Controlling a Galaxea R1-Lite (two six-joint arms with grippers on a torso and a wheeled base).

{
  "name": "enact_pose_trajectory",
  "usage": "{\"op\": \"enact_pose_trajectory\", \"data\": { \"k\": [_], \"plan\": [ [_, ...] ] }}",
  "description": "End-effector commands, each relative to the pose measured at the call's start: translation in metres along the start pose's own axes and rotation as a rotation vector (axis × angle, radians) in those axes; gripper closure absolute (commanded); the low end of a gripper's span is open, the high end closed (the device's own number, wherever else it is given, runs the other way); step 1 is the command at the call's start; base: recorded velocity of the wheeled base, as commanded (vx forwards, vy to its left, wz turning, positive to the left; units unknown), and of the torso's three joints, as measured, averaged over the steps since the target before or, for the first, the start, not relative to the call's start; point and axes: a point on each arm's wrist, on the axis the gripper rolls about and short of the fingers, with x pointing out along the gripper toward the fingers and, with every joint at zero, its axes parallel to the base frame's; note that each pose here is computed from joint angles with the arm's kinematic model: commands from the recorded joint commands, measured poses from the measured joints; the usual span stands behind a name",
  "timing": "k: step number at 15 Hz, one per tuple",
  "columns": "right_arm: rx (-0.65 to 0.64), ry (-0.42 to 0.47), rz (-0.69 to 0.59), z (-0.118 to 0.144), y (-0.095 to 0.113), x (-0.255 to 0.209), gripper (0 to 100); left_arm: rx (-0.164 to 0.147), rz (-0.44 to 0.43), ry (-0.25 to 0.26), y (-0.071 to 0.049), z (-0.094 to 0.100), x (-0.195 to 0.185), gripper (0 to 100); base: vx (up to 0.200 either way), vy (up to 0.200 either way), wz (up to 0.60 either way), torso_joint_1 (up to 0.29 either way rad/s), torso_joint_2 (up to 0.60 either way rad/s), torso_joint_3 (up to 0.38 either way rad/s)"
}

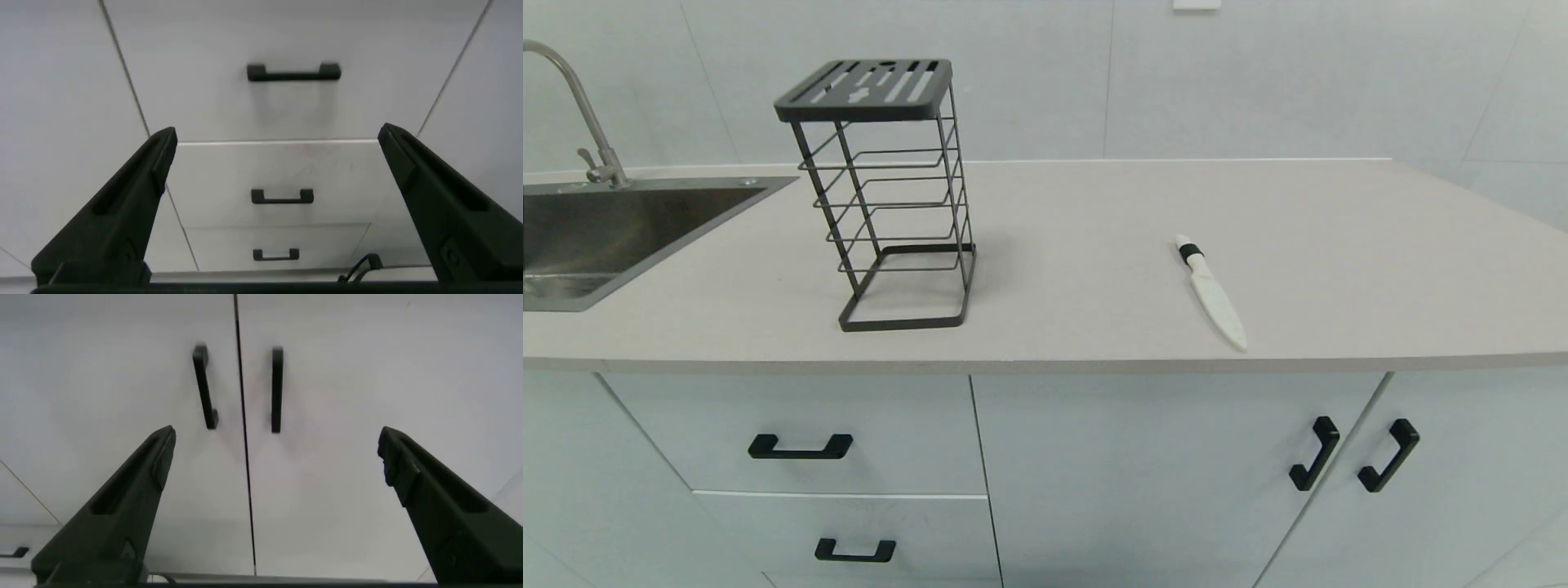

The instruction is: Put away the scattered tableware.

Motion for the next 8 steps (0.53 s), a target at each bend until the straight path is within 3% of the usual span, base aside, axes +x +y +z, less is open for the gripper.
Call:
{"op": "enact_pose_trajectory", "data": {
  "k": [1,3,6,8],
  "plan": [
    [0.0,0.001,0.001,0.0,0.0,0.0001,0,0.0,0.0,0.001,0.0,0.0,0.0001,0,0.0,0.0,0.0,0.242,-0.53,-0.222],
    [0.0,0.001,0.001,0.0,0.0,0.0001,0,0.0,0.0,0.001,0.0,0.0,0.0001,0,0.0,0.0,0.0,0.232,-0.49,-0.217],
    [0.0,-0.001,0.001,0.0,0.0,0.0,0,0.0,0.002,0.001,0.0,0.0,0.0001,0,0.0,0.0,0.0,0.095,-0.49,-0.221],
    [0.0,-0.001,0.001,0.0,0.0,0.0,0,0.0,0.0,0.001,0.0,0.0,0.0001,0,0.0,0.0,0.0,0.386,-0.49,-0.227]
  ]
}}
